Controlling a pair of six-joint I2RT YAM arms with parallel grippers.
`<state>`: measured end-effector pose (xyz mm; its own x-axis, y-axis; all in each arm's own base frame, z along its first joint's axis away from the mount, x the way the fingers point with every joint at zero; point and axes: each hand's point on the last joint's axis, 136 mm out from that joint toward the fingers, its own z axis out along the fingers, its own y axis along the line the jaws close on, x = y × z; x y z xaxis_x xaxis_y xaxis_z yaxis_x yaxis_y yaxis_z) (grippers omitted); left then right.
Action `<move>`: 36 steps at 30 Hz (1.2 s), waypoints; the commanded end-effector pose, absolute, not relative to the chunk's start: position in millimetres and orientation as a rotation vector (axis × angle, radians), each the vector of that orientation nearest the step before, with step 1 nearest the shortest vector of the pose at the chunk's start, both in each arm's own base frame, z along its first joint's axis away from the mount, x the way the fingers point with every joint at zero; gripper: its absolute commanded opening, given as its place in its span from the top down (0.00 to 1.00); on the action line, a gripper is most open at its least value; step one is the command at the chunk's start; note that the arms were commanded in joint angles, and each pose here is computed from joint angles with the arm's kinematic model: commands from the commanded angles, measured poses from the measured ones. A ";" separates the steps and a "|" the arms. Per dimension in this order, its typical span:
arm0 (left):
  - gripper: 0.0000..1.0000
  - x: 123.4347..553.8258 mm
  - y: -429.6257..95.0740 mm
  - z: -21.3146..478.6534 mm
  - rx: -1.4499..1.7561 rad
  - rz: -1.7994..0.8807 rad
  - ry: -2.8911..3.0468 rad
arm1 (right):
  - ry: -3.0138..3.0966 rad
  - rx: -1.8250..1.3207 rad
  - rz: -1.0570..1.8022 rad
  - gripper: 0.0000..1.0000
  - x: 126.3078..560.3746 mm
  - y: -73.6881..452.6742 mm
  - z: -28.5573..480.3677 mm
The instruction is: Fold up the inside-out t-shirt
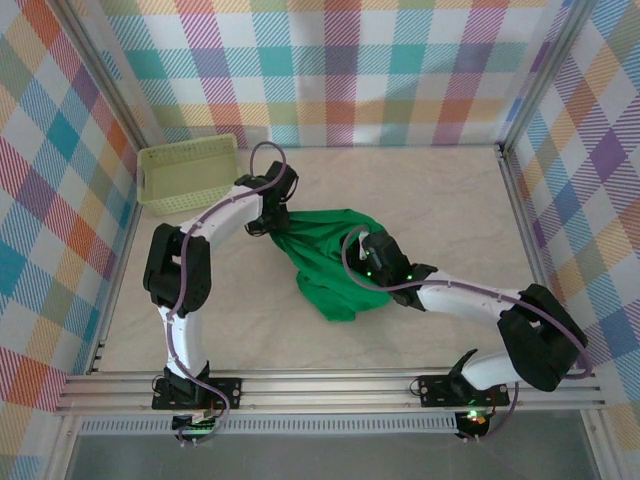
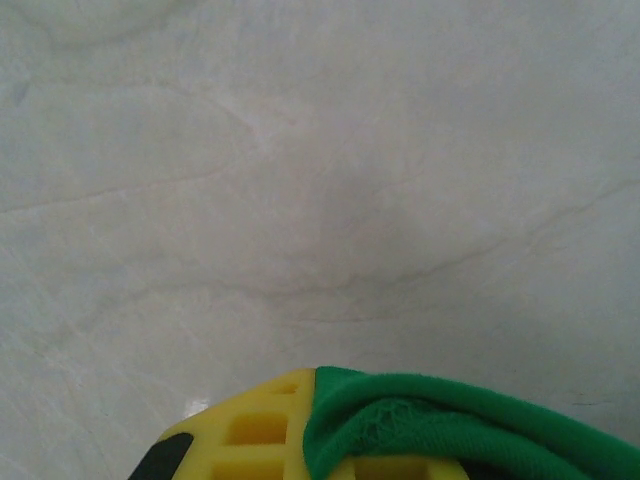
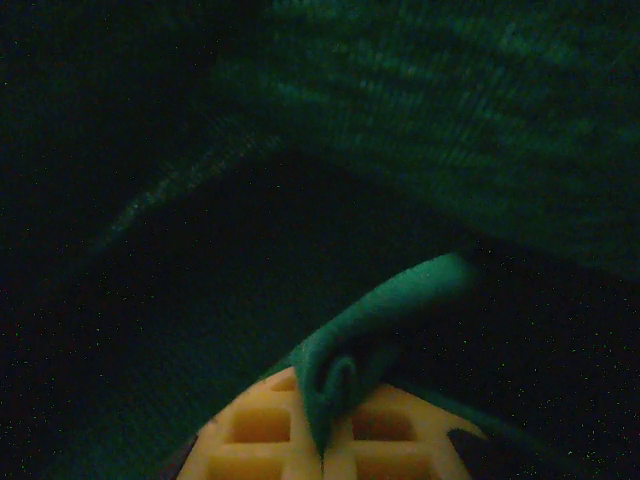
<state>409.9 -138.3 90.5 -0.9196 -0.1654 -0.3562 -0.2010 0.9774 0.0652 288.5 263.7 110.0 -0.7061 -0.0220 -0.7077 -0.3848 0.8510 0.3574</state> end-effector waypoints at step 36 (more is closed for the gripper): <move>0.23 261.1 -315.4 190.8 0.476 -0.746 2.264 | 2.188 -0.373 0.841 1.00 269.2 282.6 121.2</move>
